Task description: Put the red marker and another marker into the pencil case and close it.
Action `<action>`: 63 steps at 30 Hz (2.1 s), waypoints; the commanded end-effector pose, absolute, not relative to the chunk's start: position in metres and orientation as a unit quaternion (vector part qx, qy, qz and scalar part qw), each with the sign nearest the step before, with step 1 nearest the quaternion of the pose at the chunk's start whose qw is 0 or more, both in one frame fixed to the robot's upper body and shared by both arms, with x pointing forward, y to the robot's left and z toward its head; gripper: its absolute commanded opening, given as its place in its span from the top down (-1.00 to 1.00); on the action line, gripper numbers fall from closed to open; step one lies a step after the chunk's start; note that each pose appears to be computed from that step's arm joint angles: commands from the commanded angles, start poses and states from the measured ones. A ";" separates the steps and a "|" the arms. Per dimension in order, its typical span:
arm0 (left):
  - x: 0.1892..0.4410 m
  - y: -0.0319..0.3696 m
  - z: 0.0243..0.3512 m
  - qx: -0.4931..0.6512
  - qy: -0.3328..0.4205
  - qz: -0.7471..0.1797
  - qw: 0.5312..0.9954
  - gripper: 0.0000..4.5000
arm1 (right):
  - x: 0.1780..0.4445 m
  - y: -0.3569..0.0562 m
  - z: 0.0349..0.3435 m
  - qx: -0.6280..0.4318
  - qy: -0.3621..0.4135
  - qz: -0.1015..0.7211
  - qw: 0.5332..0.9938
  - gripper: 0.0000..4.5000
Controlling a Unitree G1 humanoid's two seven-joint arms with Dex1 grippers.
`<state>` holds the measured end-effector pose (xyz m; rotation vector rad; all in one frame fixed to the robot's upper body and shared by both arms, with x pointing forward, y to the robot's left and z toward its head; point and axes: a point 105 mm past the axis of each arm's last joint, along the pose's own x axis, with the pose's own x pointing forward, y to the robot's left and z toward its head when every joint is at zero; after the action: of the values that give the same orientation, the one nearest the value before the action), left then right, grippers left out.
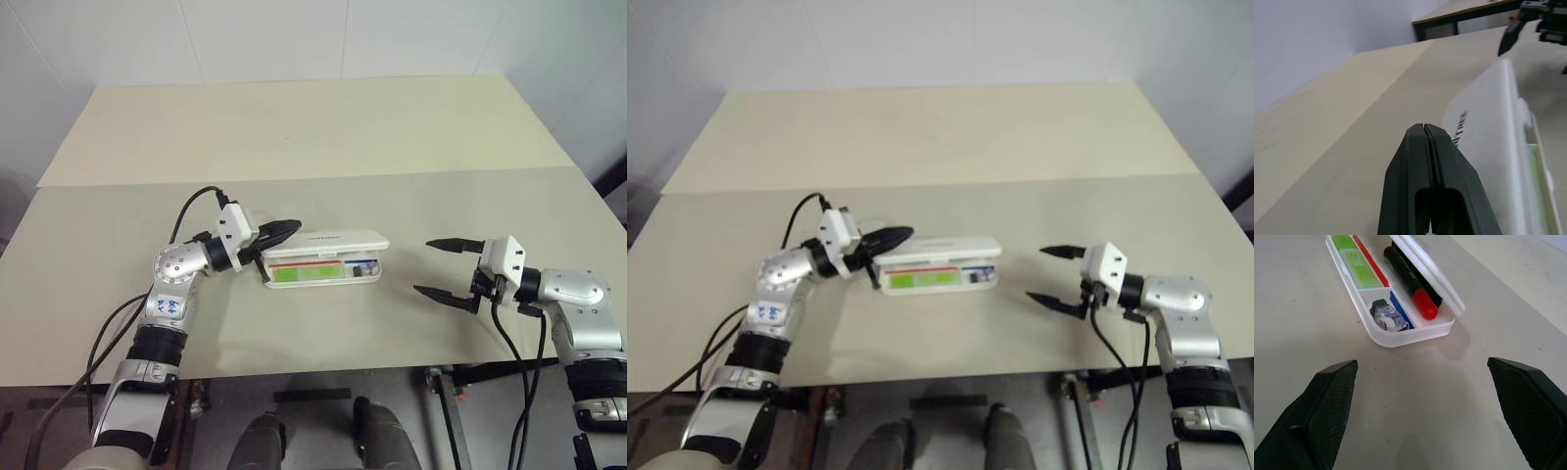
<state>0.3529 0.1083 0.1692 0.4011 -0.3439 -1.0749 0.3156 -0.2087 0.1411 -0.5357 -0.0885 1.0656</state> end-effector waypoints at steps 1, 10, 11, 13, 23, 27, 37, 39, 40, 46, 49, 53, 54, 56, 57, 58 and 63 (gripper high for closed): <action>0.344 0.100 0.154 0.214 -0.113 -0.557 0.795 0.98 | 0.312 -0.203 0.156 -0.260 -0.066 0.495 0.826 -1.00; 0.343 0.094 0.124 0.211 -0.002 -0.588 0.781 0.98 | 0.303 -0.187 0.175 -0.261 -0.076 0.483 0.832 -1.00; 0.343 0.094 0.122 0.213 0.004 -0.588 0.781 0.98 | 0.302 -0.186 0.176 -0.260 -0.076 0.482 0.833 -1.00; 0.344 0.092 0.118 0.214 0.025 -0.587 0.780 0.98 | 0.300 -0.185 0.176 -0.257 -0.077 0.476 0.838 -1.00; 0.339 0.089 0.122 0.227 0.074 -0.599 0.764 0.98 | 0.297 -0.181 0.172 -0.242 -0.078 0.459 0.851 -1.00; 0.336 0.099 0.133 0.213 0.052 -0.590 0.777 0.98 | 0.295 -0.179 0.172 -0.240 -0.077 0.457 0.853 -1.00; 0.326 0.148 0.185 0.108 -0.110 -0.510 0.846 0.81 | 0.297 -0.175 0.175 -0.238 -0.070 0.464 0.850 -1.00; 0.321 0.159 0.180 0.107 -0.106 -0.498 0.854 0.58 | 0.298 -0.176 0.175 -0.236 -0.069 0.466 0.850 -1.00; 0.317 0.163 0.177 0.103 -0.098 -0.499 0.855 0.42 | 0.299 -0.176 0.175 -0.236 -0.068 0.466 0.850 -1.00; 0.290 0.185 0.165 0.111 -0.086 -0.488 0.861 -0.49 | 0.300 -0.177 0.175 -0.239 -0.066 0.473 0.846 -1.00; 0.284 0.199 0.155 0.109 -0.067 -0.472 0.872 -0.94 | 0.300 -0.180 0.176 -0.239 -0.066 0.476 0.844 -1.00; 0.279 0.215 0.150 0.130 -0.063 -0.449 0.882 -0.97 | 0.299 -0.190 0.178 -0.246 -0.062 0.474 0.843 -1.00; 0.280 0.215 0.151 0.135 -0.066 -0.446 0.882 -0.97 | 0.299 -0.192 0.178 -0.248 -0.061 0.471 0.844 -1.00; 0.282 0.216 0.155 0.136 -0.075 -0.443 0.883 -0.97 | 0.298 -0.196 0.178 -0.250 -0.058 0.465 0.847 -1.00; 0.284 0.216 0.157 0.139 -0.079 -0.441 0.883 -0.97 | 0.297 -0.197 0.179 -0.249 -0.058 0.464 0.848 -1.00; 0.285 0.215 0.157 0.140 -0.081 -0.441 0.883 -0.97 | 0.296 -0.199 0.178 -0.249 -0.057 0.461 0.850 -1.00; 0.289 0.207 0.157 0.144 -0.087 -0.440 0.882 -0.97 | 0.289 -0.202 0.174 -0.244 -0.051 0.453 0.856 -1.00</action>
<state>0.2889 0.2099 0.1494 0.2672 -0.1461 -0.9200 0.2919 -0.2013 0.1559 -0.4835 -0.0409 0.9669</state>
